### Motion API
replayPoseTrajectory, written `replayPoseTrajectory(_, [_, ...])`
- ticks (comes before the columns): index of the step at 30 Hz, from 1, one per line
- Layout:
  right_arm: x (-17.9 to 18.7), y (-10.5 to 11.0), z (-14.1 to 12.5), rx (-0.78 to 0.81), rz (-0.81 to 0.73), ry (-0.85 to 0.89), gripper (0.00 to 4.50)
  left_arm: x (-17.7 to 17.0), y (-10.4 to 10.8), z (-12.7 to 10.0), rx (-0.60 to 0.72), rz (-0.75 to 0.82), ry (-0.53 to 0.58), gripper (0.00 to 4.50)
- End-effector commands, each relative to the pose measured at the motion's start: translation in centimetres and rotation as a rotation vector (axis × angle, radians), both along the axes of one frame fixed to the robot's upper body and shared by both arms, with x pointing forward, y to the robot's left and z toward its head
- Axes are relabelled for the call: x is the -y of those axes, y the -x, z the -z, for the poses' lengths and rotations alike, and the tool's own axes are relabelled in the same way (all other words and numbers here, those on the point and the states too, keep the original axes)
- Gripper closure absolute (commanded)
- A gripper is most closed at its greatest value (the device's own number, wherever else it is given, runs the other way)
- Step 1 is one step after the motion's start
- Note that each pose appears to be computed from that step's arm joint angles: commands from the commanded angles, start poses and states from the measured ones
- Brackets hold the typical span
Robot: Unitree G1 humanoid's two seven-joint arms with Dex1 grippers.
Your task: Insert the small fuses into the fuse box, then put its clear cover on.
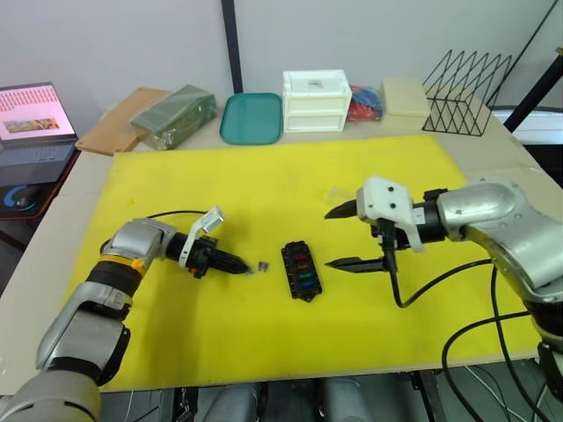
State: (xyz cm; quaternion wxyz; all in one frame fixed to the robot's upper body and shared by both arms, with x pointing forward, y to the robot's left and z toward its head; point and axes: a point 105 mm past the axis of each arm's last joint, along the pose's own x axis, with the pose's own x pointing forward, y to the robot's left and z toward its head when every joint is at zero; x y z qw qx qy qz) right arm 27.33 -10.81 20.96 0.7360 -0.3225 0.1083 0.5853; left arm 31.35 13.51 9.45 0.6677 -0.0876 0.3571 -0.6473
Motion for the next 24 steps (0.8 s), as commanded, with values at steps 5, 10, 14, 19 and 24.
replayPoseTrajectory(5, [-0.4,0.0,-0.7,0.045,-0.022,-0.007,0.00,-1.9,0.7,0.5,-0.032,-0.052,-0.017,4.44])
replayPoseTrajectory(10, [-0.5,0.0,-0.8,0.045,-0.026,-0.013,0.00,-2.0,0.8,0.0,-0.015,-0.067,0.004,4.44])
replayPoseTrajectory(14, [-0.7,0.1,-1.0,0.014,-0.020,-0.038,0.00,-1.4,0.4,-2.1,0.052,-0.093,0.086,4.44])
replayPoseTrajectory(19, [-0.8,0.4,-1.7,-0.095,0.016,-0.101,0.00,-0.4,1.0,-5.6,0.196,-0.087,0.188,4.44])
replayPoseTrajectory(24, [-1.8,1.3,-3.3,-0.220,0.006,-0.187,0.00,1.0,2.8,-9.7,0.380,-0.026,0.270,4.44])
